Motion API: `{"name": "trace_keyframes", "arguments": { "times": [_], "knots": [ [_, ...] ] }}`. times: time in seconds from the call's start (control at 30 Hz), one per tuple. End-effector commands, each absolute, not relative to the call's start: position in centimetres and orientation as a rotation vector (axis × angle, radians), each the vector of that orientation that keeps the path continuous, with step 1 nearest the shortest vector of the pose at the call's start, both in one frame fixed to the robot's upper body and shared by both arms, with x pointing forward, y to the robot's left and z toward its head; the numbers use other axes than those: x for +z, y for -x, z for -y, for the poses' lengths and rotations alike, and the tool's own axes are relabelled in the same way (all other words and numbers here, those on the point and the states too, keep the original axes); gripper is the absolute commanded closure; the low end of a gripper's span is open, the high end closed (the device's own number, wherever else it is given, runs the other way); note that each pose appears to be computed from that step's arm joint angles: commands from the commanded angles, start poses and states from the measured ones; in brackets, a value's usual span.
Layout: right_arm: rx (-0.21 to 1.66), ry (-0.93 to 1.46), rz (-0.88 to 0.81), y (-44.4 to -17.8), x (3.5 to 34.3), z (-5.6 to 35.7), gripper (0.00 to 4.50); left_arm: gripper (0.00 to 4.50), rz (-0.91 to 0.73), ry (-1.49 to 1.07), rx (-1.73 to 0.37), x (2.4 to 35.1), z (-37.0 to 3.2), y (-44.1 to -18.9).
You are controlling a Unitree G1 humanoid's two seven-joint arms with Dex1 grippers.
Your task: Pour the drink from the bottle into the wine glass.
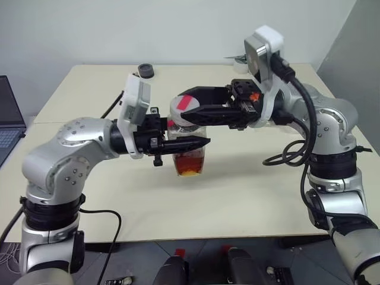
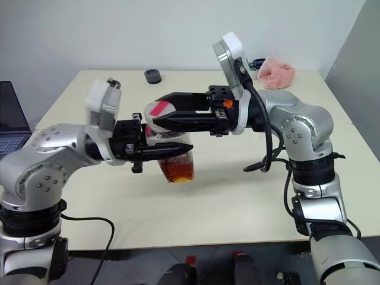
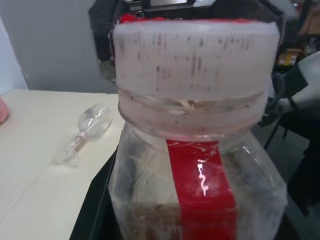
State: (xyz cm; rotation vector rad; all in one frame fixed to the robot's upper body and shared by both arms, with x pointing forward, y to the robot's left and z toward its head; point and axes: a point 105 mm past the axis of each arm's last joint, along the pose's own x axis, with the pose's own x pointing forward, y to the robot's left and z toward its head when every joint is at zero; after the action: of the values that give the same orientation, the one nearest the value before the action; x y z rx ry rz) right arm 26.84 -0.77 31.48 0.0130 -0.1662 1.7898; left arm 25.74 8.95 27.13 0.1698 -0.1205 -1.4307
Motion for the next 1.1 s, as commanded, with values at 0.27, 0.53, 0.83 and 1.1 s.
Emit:
{"name": "trace_keyframes", "arguments": {
  "times": [0.27,0.53,0.83,1.1],
  "knots": [
    [1.542,-0.021,0.134,-29.4,30.3,4.2,0.02,2.71,0.146,-0.199,-1.364,26.2,-9.0,-26.6],
    [1.414,0.002,0.129,-27.5,29.4,5.5,0.02,2.71,0.177,-0.151,-1.290,26.3,-8.9,-28.1],
    [1.375,0.007,0.186,-27.0,29.5,3.5,0.02,2.71,0.200,-0.145,-1.283,26.6,-8.2,-29.0],
    [1.340,0.001,0.258,-28.4,30.4,2.0,0.02,2.71,0.205,-0.153,-1.295,26.5,-7.6,-29.1]
  ]
}}
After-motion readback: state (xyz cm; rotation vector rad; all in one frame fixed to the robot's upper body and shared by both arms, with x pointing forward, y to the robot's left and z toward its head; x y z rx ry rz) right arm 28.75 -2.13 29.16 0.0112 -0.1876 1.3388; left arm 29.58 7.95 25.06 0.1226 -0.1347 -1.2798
